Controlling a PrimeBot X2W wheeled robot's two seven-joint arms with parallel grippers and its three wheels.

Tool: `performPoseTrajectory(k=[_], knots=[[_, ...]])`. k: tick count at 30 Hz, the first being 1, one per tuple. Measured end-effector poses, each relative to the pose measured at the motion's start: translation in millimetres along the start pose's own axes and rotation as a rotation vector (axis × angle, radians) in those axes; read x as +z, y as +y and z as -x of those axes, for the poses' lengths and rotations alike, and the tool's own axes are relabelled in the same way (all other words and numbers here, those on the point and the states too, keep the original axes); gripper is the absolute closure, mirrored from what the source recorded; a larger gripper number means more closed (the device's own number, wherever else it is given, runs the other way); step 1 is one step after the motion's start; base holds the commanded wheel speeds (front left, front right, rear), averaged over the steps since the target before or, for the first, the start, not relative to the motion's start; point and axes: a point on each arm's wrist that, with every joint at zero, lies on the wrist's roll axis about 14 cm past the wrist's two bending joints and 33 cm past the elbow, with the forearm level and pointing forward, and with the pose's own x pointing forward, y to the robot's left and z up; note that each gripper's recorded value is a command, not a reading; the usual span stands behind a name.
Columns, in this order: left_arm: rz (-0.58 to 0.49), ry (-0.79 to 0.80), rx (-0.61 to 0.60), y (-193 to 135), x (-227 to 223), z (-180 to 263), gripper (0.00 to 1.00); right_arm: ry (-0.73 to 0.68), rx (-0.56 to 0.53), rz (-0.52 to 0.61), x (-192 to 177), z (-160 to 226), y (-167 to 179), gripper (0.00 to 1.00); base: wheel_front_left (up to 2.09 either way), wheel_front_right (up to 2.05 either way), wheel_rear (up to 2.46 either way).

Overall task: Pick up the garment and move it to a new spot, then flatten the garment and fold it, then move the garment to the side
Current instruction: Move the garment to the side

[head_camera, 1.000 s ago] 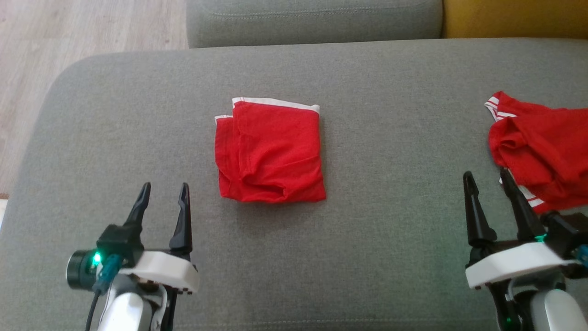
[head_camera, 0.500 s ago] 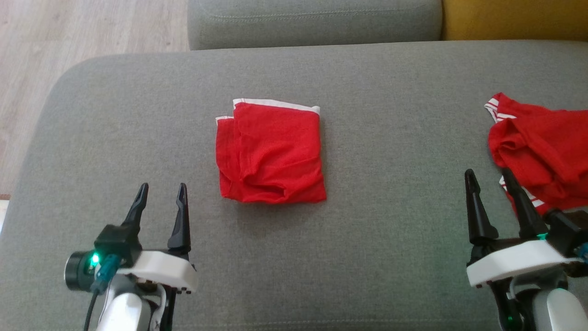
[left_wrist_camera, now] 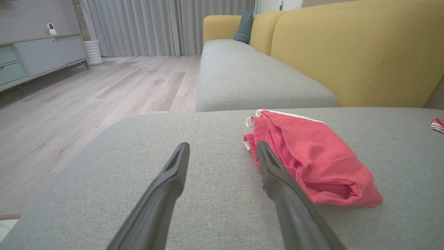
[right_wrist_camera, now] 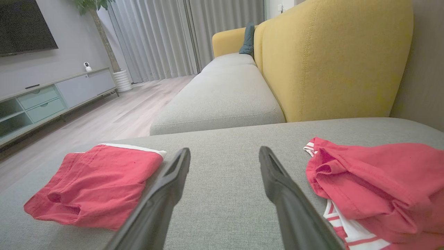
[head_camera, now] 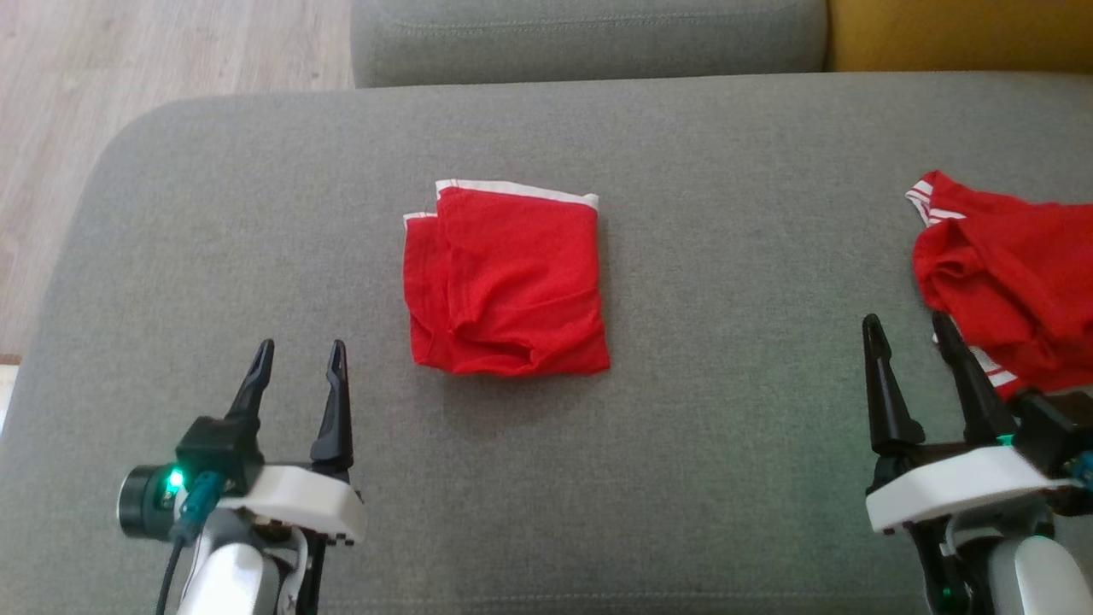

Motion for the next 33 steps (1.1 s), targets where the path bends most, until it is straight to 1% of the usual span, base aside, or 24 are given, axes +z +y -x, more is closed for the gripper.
performPoseTrajectory(k=[4,8,12,15,20,25,27,32,33], knots=[[-0.001,0.004,0.0,0,-2,-2,0.0,0.029,0.006,0.005,-8,-5,1,0.0,0.0,0.0,0.0],[-0.001,-0.021,0.019,6,6,-10,0.0,0.066,0.038,0.024,-19,-20,7,0.0,0.0,0.0,0.0],[0.01,-0.063,0.041,11,19,-21,0.0,0.1,0.107,0.05,-27,-49,22,0.0,0.0,0.0,0.0],[0.013,-0.068,0.059,15,20,-24,0.0,0.134,0.163,0.062,-38,-73,38,0.0,0.0,0.0,0.0],[0.016,-0.057,0.106,27,17,-26,0.0,0.213,0.29,0.057,-68,-105,84,0.0,0.0,0.0,0.0],[0.015,-0.069,0.145,38,20,-28,0.0,0.306,0.39,0.047,-101,-124,124,0.0,0.0,0.0,0.0],[0.014,-0.067,0.151,40,20,-28,0.0,0.329,0.399,0.044,-108,-126,128,0.0,0.0,0.0,0.0],[0.007,-0.061,0.168,45,18,-25,0.0,0.504,0.4,0.056,-148,-120,131,0.0,0.0,0.0,0.0],[0.007,-0.062,0.168,45,18,-25,0.0,0.525,0.397,0.06,-152,-118,130,0.13,0.0,0.0,0.0]])
